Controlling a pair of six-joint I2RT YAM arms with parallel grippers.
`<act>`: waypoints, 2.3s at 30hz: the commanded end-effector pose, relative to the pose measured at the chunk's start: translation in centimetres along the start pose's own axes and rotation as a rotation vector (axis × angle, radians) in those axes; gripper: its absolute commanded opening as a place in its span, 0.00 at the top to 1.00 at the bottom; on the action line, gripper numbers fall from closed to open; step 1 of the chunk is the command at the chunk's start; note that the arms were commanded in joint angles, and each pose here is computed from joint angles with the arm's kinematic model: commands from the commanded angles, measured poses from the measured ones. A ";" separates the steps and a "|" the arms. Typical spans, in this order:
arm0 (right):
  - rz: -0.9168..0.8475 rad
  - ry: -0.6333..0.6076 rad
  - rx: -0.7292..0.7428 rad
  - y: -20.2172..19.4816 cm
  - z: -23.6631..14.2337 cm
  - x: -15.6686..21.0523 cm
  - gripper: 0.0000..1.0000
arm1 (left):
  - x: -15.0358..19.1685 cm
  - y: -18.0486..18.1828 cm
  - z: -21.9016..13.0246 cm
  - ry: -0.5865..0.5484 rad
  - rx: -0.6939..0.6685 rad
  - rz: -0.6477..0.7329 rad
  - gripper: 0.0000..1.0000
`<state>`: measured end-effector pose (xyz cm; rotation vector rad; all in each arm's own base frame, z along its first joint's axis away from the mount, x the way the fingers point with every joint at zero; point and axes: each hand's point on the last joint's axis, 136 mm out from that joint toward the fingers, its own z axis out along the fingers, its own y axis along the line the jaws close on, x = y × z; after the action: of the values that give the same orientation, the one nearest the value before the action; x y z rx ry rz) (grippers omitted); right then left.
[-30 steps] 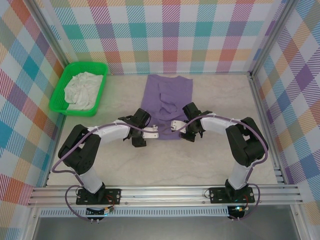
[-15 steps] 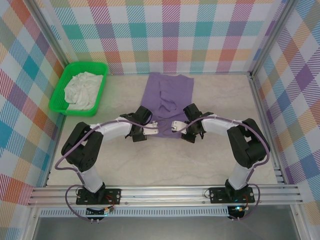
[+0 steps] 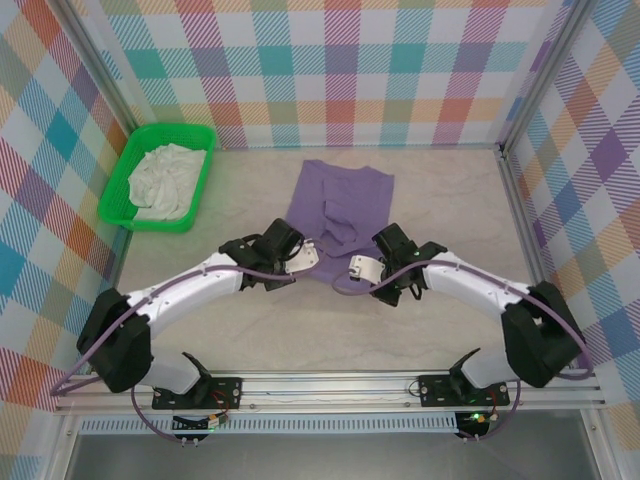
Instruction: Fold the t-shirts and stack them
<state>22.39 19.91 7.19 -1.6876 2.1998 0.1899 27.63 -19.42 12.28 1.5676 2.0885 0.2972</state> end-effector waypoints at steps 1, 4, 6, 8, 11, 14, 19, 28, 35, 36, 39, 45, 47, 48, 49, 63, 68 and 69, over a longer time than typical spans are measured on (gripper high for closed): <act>0.047 0.081 -0.023 2.4 -2.0 1.4 1.00 | 1.5 -1.8 -1.8 0.037 0.017 -0.020 1.00; 0.037 0.103 -0.004 3.7 -4.2 1.5 1.00 | 1.3 -2.6 -3.5 0.015 0.014 -0.013 1.00; 0.037 0.103 0.014 4.5 -5.8 1.4 1.00 | 1.3 -2.9 -4.7 0.003 0.013 -0.022 1.00; 0.041 0.091 0.025 5.2 -7.1 1.3 1.00 | 1.3 -3.1 -5.9 -0.009 0.009 -0.038 1.00; 0.060 0.078 0.035 5.8 -8.4 1.3 1.00 | 1.3 -3.4 -7.4 -0.035 0.012 -0.058 1.00; 0.064 0.078 0.094 5.1 -9.2 1.3 1.00 | 1.0 -3.1 -8.6 -0.074 0.004 -0.076 1.00; 0.067 0.052 0.231 2.5 -10.2 0.4 1.00 | -0.7 -1.1 -9.2 -0.118 -0.073 -0.086 1.00; 0.100 0.010 0.365 -4.9 -11.0 -2.7 1.00 | -5.9 5.4 -7.8 -0.163 -0.179 -0.095 1.00; 0.141 0.033 0.380 -10.9 -10.2 -3.7 1.00 | -8.2 10.9 -4.2 -0.151 -0.205 -0.133 1.00; 0.147 0.037 0.380 -11.8 -10.0 -3.8 1.00 | -8.4 11.7 -3.5 -0.149 -0.205 -0.143 1.00; 0.158 0.052 0.384 -14.1 -9.1 -3.9 1.00 | -8.7 13.7 -1.3 -0.136 -0.209 -0.166 1.00; 0.185 0.089 0.391 -18.1 -6.7 -3.8 1.00 | -9.4 16.7 3.4 -0.123 -0.216 -0.184 1.00; 0.199 0.105 0.392 -19.1 -5.8 -3.6 1.00 | -9.5 17.4 4.7 -0.125 -0.214 -0.192 1.00; 0.208 0.112 0.393 -19.6 -5.4 -3.5 1.00 | -9.6 17.7 5.5 -0.125 -0.214 -0.197 1.00; 0.215 0.119 0.390 -19.9 -4.9 -3.3 1.00 | -9.6 17.8 6.1 -0.124 -0.212 -0.197 1.00; 0.337 0.211 0.365 -23.4 2.6 -1.0 0.93 | -9.5 18.7 13.6 -0.134 -0.231 -0.232 0.90; 0.414 0.242 0.460 -25.7 2.6 -0.2 0.75 | -9.8 19.3 14.6 -0.163 -0.266 -0.264 0.45; 0.431 0.241 0.480 -26.1 2.4 0.0 0.72 | -9.7 19.6 14.7 -0.164 -0.280 -0.271 0.38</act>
<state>45.49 14.43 6.11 -1.1769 2.5202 -0.3588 51.65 -24.10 9.65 1.1784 2.0691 0.3293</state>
